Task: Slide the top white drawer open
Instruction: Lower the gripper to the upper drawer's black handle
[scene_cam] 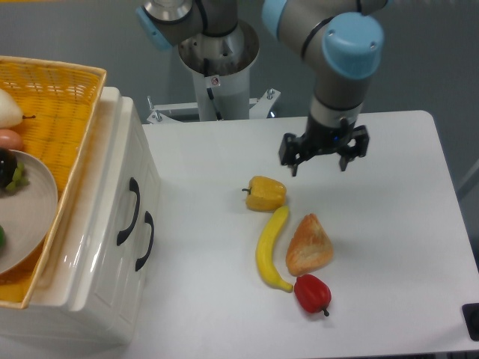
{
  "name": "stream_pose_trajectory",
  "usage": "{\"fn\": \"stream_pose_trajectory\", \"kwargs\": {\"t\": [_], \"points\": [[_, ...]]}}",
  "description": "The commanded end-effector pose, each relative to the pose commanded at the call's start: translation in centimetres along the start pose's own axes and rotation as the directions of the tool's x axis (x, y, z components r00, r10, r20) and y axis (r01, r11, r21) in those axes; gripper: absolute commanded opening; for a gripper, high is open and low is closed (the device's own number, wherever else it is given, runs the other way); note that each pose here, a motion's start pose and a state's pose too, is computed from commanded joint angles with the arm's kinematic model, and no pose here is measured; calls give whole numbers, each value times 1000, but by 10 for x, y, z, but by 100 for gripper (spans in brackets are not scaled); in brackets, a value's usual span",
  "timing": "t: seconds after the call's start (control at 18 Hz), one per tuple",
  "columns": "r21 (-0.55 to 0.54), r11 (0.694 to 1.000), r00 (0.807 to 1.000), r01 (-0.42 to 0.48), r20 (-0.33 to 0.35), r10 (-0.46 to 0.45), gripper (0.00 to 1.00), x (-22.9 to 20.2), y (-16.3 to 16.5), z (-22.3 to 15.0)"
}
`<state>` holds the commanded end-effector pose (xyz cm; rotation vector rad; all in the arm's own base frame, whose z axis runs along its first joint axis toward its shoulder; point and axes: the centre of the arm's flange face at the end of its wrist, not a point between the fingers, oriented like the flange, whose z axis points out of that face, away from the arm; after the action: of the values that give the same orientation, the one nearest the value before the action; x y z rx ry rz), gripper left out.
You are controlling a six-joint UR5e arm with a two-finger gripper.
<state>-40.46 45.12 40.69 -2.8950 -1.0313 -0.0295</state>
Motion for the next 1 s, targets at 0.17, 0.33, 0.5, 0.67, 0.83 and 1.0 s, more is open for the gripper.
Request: {"fn": "stream_pose_trajectory", "kwargs": {"t": [0.17, 0.33, 0.5, 0.67, 0.83, 1.0], "points": [[-17, 999, 1000, -31, -5, 31, 100, 29, -3, 10], [-20, 999, 999, -49, -8, 49, 100, 66, -1, 11], [-21, 998, 998, -57, -19, 57, 100, 82, 1, 12], [-27, 994, 994, -102, -30, 102, 100, 116, 5, 14], [-28, 993, 991, -111, -73, 109, 100, 129, 7, 16], [-28, 997, 990, -77, -117, 73, 100, 137, 10, 11]]}}
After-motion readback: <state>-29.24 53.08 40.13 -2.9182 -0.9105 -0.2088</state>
